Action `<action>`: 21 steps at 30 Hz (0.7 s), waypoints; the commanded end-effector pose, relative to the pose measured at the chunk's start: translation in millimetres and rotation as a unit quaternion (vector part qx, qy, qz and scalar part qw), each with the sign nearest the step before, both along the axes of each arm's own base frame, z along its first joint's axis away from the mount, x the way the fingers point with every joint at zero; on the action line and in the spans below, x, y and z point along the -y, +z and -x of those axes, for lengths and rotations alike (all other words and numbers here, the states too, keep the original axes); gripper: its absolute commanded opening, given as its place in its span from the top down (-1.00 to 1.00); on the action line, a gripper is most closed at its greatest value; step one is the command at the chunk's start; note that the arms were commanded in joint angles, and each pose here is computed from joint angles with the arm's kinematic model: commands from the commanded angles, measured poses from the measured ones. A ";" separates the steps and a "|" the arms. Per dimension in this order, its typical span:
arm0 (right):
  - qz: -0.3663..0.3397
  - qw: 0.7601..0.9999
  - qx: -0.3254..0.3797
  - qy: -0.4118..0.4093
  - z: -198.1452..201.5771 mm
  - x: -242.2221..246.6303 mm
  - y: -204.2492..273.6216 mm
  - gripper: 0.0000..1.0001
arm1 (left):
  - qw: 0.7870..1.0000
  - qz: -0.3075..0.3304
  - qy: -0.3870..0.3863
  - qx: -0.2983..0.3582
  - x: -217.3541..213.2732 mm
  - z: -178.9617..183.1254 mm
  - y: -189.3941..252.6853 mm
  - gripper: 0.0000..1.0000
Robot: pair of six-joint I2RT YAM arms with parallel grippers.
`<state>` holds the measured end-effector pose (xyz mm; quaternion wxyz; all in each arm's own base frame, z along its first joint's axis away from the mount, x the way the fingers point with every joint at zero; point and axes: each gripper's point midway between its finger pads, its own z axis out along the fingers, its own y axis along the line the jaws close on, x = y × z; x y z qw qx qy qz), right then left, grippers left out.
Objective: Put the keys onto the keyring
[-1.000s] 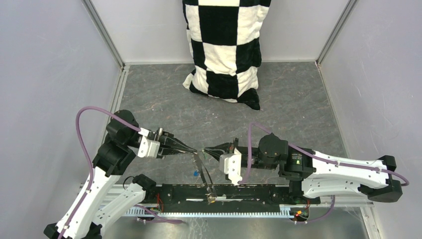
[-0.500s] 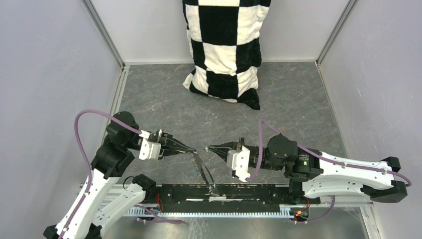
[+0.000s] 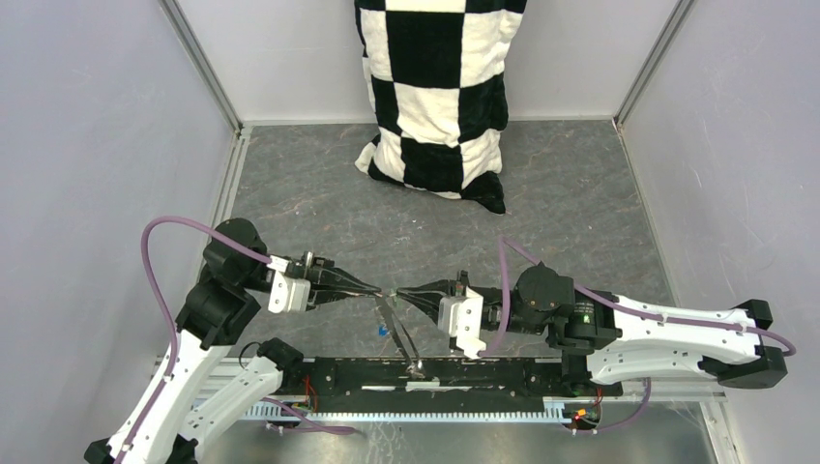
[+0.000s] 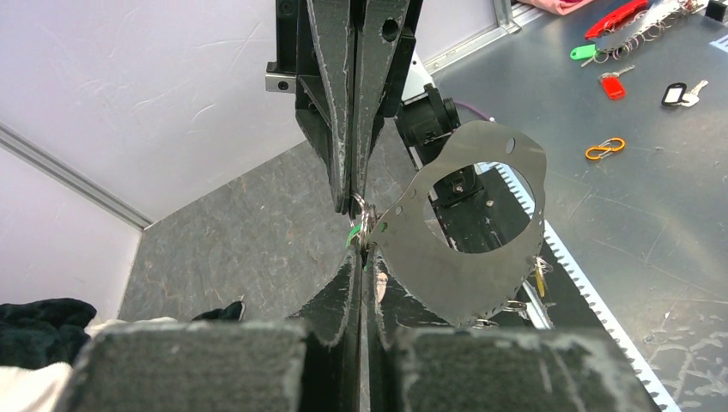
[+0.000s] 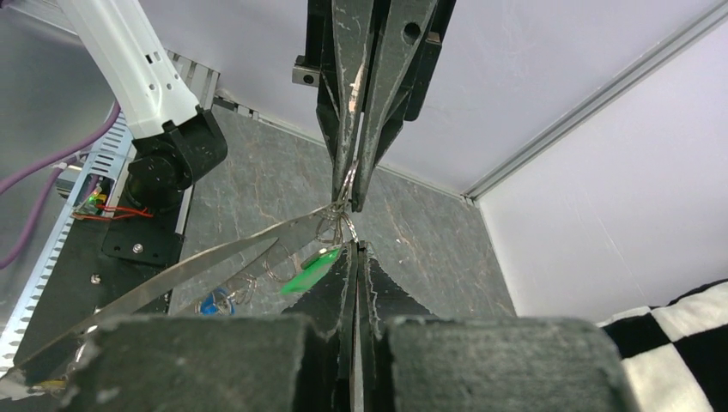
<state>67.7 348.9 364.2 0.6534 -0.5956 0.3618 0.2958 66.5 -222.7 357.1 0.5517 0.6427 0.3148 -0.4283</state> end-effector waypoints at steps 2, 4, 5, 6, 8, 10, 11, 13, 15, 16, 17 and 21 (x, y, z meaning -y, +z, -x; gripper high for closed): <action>-0.052 0.998 -0.002 0.019 9.4 -3.5 34.1 0.99 | 1.000 0.007 0.003 0.002 -0.2 0.8 4.5 0.96; -0.053 0.998 -0.001 0.021 10.7 -3.6 34.6 0.99 | 1.000 0.007 0.004 0.003 -0.2 0.2 4.5 0.95; -0.053 0.998 -0.001 0.021 10.9 -3.4 34.6 0.99 | 1.000 0.006 0.004 0.002 -0.1 0.1 4.4 0.95; -0.051 0.998 -0.001 0.022 11.2 -3.7 33.7 0.99 | 1.000 0.007 0.003 0.003 0.1 0.2 4.8 0.96; -0.049 0.999 -0.001 0.023 12.0 -3.5 32.5 0.99 | 1.000 0.006 0.004 0.002 0.3 -0.4 5.0 0.96; -0.046 0.999 -0.001 0.022 11.7 -3.2 31.1 0.99 | 1.000 0.006 0.004 0.000 0.5 -0.7 4.9 0.96; -0.047 0.999 0.000 0.023 12.5 -2.9 31.4 0.99 | 1.000 0.006 0.004 0.000 0.4 -0.6 5.1 0.96; -0.046 0.999 0.002 0.026 13.6 -2.6 31.1 0.99 | 1.000 0.006 0.005 -0.001 0.6 -1.2 5.0 0.96; -0.043 0.999 0.005 0.025 13.6 -2.5 29.2 0.99 | 1.000 0.007 0.006 -0.003 0.7 -1.2 6.3 0.96; -0.041 0.999 0.007 0.025 13.3 -2.9 28.4 0.99 | 1.000 0.007 0.006 -0.004 0.8 -1.5 6.5 0.96; -0.040 0.999 0.009 0.026 13.7 -2.8 28.2 0.99 | 1.000 0.007 0.005 -0.005 0.9 -1.1 6.9 0.96; -0.040 0.999 0.018 0.030 16.7 -2.7 29.1 0.99 | 1.000 0.005 0.006 -0.010 1.0 -1.4 5.7 0.96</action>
